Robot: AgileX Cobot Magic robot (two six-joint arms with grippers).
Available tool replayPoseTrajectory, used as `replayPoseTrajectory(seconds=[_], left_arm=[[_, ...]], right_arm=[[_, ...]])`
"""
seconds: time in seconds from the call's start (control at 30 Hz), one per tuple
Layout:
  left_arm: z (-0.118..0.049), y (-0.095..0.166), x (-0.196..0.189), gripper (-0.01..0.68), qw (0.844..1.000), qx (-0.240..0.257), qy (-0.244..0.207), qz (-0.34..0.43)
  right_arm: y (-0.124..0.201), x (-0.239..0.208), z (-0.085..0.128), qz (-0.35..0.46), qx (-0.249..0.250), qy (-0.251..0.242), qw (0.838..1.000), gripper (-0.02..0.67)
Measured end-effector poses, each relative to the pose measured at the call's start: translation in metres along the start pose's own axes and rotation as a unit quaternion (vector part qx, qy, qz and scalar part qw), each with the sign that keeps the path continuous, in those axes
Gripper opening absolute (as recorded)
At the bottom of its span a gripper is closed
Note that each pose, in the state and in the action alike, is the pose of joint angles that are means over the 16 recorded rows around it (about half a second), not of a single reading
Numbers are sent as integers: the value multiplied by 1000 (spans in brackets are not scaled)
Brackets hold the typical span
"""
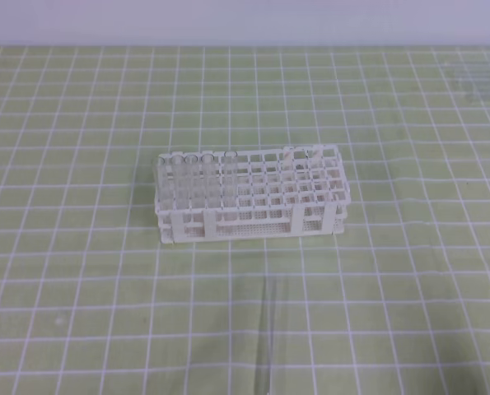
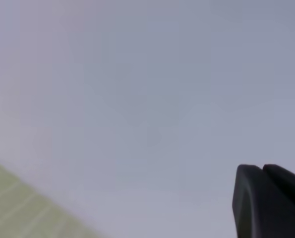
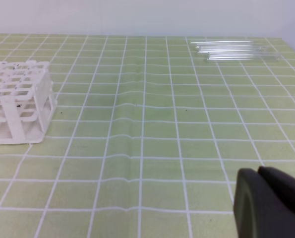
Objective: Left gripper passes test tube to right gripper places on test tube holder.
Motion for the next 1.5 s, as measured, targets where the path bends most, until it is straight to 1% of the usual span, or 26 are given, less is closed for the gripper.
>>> replayPoseTrajectory(seconds=[0.07, 0.13, 0.23, 0.33, 0.4, 0.5, 0.6, 0.67, 0.73, 0.83, 0.93, 1.03, 1.13, 1.2, 1.27, 1.33, 1.5], left_arm=[[-1, -7, 0, -2, 999, -27, 2, -19], [-1, -9, 0, -2, 998, -59, 3, -23], [-1, -5, 0, -2, 995, -101, 0, -5], [-2, 4, 1, -2, 993, -114, -6, 33], [-3, 10, 2, -2, 991, -111, -13, 69], [-7, 20, 3, -2, 985, -90, -22, 143], [-16, 29, 3, -2, 969, -59, -21, 238], [-24, 32, 4, -2, 954, -31, -9, 299], [-35, 31, 6, -2, 933, -2, 13, 359], [-51, 31, 12, -2, 894, 37, 57, 443], [-69, 34, 20, -2, 842, 64, 116, 522], [-83, 42, 28, -2, 789, 76, 163, 587], [-95, 54, 33, -2, 739, 86, 195, 639], [-103, 64, 36, -2, 709, 98, 212, 666], [-114, 76, 38, -2, 683, 113, 224, 686], [-126, 88, 39, -2, 661, 131, 238, 699], [-163, 116, 35, -2, 619, 181, 271, 715]], right_arm=[[0, 0, 0, 0, 0, 0, 1000, -18], [0, 0, 0, 0, 0, 0, 1000, -18], [0, 0, 0, 0, 0, 0, 1000, -18], [0, 0, 0, 0, 0, 0, 1000, -18], [0, 0, 0, 0, 0, 0, 1000, -18], [0, 0, 0, 0, 0, 0, 1000, -18], [0, 0, 0, 0, 0, 0, 1000, -18], [0, 0, 0, 0, 0, 0, 1000, -18], [0, 0, 0, 0, 0, 0, 1000, -18], [0, 0, 0, 1, 0, 0, 1000, -18], [0, 0, 0, 1, 0, 0, 1000, -18], [0, 0, 0, 1, 0, 0, 1000, -18], [0, 0, 0, 1, 0, 0, 1000, -18], [0, 0, 0, 1, 0, 0, 1000, -18], [0, 0, 0, 1, 0, 0, 1000, -18], [0, 0, 0, 1, 0, 0, 1000, -18], [0, 0, 0, 1, 0, 0, 1000, -18]])
Point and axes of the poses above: a point on each arm's last joint axis where the gripper is mounted, x pointing out along that axis toward the gripper, z along the wrist's bending axis when the last joint is at zero, y = z × x, the point moved 9 cm from there along x, pointing out along that axis toward the gripper, and after that the axes turned 7 degrees about x, right-handed, at the moved point
